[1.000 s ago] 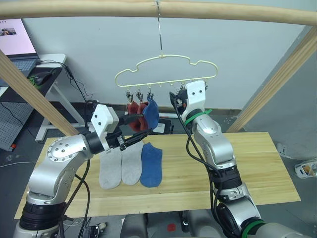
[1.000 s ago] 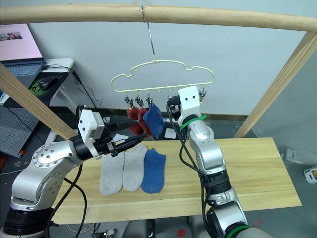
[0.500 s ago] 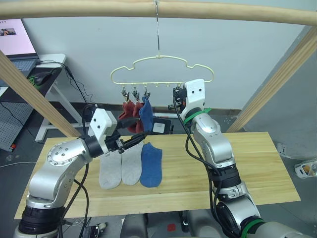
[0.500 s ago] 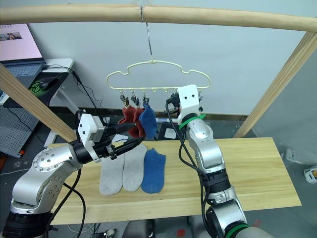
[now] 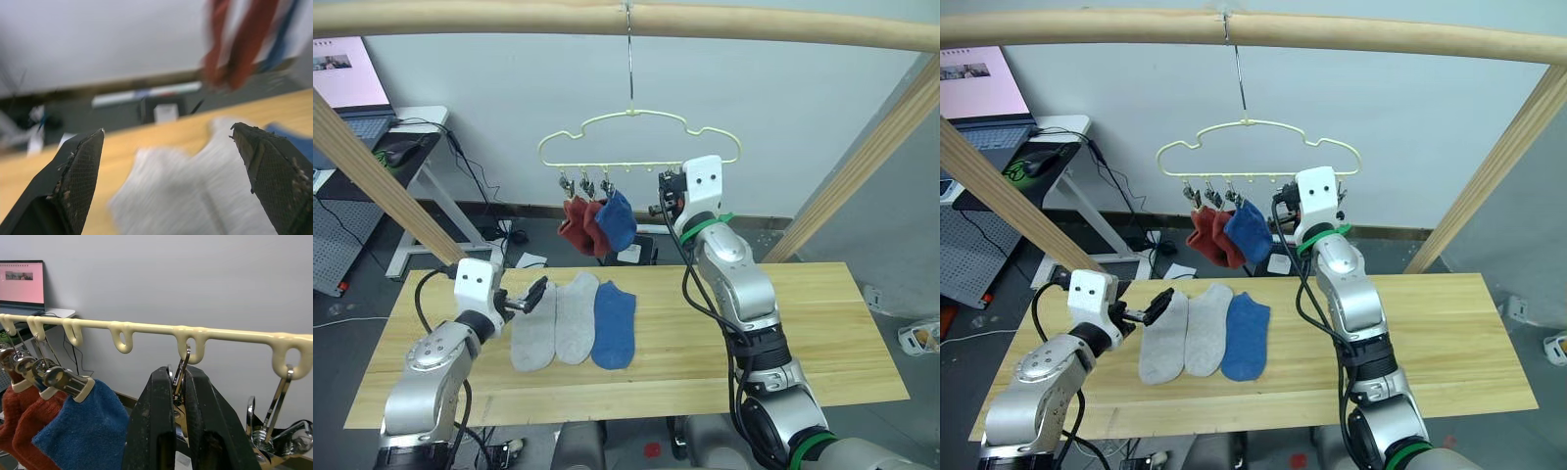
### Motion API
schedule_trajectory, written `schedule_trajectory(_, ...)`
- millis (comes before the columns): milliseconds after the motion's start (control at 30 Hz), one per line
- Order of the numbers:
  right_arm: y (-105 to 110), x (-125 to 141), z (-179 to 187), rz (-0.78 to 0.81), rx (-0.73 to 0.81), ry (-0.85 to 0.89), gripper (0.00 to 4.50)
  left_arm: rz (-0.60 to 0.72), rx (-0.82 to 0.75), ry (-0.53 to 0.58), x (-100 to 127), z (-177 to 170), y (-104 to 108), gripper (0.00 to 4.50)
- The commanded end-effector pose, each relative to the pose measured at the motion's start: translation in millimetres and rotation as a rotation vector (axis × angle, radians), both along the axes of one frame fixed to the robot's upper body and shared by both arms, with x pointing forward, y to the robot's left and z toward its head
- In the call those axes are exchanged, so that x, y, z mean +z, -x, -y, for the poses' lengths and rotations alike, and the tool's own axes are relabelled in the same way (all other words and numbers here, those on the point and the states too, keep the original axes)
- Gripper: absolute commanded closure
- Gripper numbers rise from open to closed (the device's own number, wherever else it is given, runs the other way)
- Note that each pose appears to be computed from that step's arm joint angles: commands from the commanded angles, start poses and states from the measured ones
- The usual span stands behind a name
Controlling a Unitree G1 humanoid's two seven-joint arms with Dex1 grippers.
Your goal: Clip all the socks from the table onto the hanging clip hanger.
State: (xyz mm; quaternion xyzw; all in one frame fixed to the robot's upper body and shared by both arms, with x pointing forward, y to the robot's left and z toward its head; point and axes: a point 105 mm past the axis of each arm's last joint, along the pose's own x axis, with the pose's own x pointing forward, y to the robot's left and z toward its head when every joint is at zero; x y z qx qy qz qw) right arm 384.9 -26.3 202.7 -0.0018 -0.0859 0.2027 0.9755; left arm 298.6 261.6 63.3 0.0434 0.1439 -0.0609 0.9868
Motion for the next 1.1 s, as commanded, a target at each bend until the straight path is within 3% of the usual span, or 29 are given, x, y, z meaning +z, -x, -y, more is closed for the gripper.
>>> schedule_trajectory(33,8,18,-3,0.057,0.025,-0.020,4.50,-0.063,0.057,0.002,-20,-6,-6,0.04)
schedule_trajectory(333,11,17,-4,0.042,0.035,-0.010,4.50,-0.174,0.058,0.063,-56,3,-21,0.04)
schedule_trajectory(700,14,16,-5,0.035,0.040,-0.010,4.50,-0.219,0.095,0.056,-69,0,-16,2.56)
schedule_trajectory(867,14,16,-7,0.034,0.050,-0.011,4.50,-0.213,0.109,0.071,-69,-2,-4,3.73)
schedule_trajectory(1000,16,16,-10,0.034,0.062,-0.012,4.50,-0.115,0.054,0.059,-46,3,1,4.47)
schedule_trajectory(1100,17,16,-10,0.034,0.069,-0.015,4.50,0.029,-0.084,0.001,-11,22,-2,4.49)
